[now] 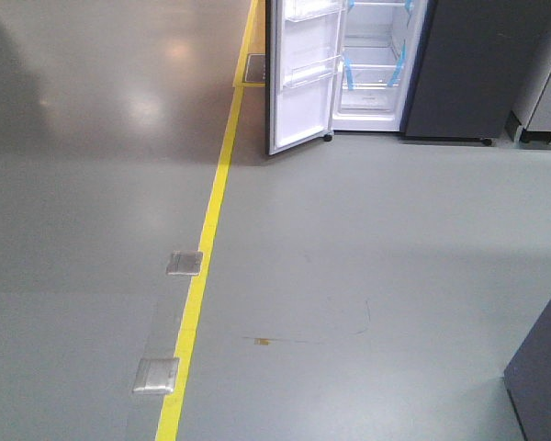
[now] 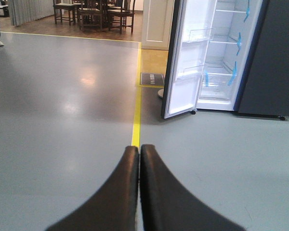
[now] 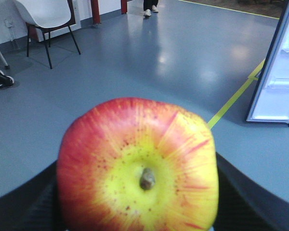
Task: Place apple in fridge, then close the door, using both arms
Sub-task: 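Drive up to the open refrigerator door holding the apple in the right gripper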
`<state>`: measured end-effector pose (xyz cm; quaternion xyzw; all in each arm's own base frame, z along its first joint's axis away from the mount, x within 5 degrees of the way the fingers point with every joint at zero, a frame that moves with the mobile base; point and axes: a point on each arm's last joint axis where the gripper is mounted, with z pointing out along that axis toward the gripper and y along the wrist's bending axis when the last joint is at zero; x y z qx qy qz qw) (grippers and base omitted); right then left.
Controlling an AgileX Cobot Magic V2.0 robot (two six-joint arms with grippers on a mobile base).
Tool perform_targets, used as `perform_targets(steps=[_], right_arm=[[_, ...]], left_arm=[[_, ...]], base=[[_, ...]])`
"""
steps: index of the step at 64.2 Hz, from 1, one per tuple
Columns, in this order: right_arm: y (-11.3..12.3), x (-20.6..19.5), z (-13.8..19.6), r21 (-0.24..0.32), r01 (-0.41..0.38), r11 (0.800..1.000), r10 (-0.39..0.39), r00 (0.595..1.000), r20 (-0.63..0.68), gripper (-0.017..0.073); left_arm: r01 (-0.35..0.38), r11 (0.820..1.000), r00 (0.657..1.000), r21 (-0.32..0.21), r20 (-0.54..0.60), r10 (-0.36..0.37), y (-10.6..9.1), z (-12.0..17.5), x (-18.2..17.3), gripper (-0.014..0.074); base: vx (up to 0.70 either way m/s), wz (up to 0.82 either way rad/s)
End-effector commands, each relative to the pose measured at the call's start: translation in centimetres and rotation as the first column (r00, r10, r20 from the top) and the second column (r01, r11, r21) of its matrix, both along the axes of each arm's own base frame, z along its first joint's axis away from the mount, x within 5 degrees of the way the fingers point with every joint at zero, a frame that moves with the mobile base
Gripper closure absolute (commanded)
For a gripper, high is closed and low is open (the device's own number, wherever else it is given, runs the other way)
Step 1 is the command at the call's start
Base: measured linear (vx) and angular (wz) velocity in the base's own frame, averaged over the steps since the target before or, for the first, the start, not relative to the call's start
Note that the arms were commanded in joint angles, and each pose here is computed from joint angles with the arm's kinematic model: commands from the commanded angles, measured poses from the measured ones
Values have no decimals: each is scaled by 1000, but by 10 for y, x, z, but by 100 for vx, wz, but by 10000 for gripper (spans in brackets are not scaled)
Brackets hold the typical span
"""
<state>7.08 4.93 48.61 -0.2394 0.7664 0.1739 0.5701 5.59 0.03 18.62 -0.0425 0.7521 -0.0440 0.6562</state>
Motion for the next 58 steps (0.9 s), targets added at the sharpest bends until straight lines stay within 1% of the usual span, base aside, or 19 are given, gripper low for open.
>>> perform_targets(steps=[1, 58], right_arm=[[0, 0, 12, 49, 12, 999, -16, 996, 84, 564], [0, 0, 12, 49, 12, 999, -16, 996, 84, 564]], left_arm=[[3, 1000, 998, -6, 62, -3, 0, 0, 0, 600], [3, 1000, 998, -6, 62, -3, 0, 0, 0, 600]], base=[[29, -11], [28, -4]])
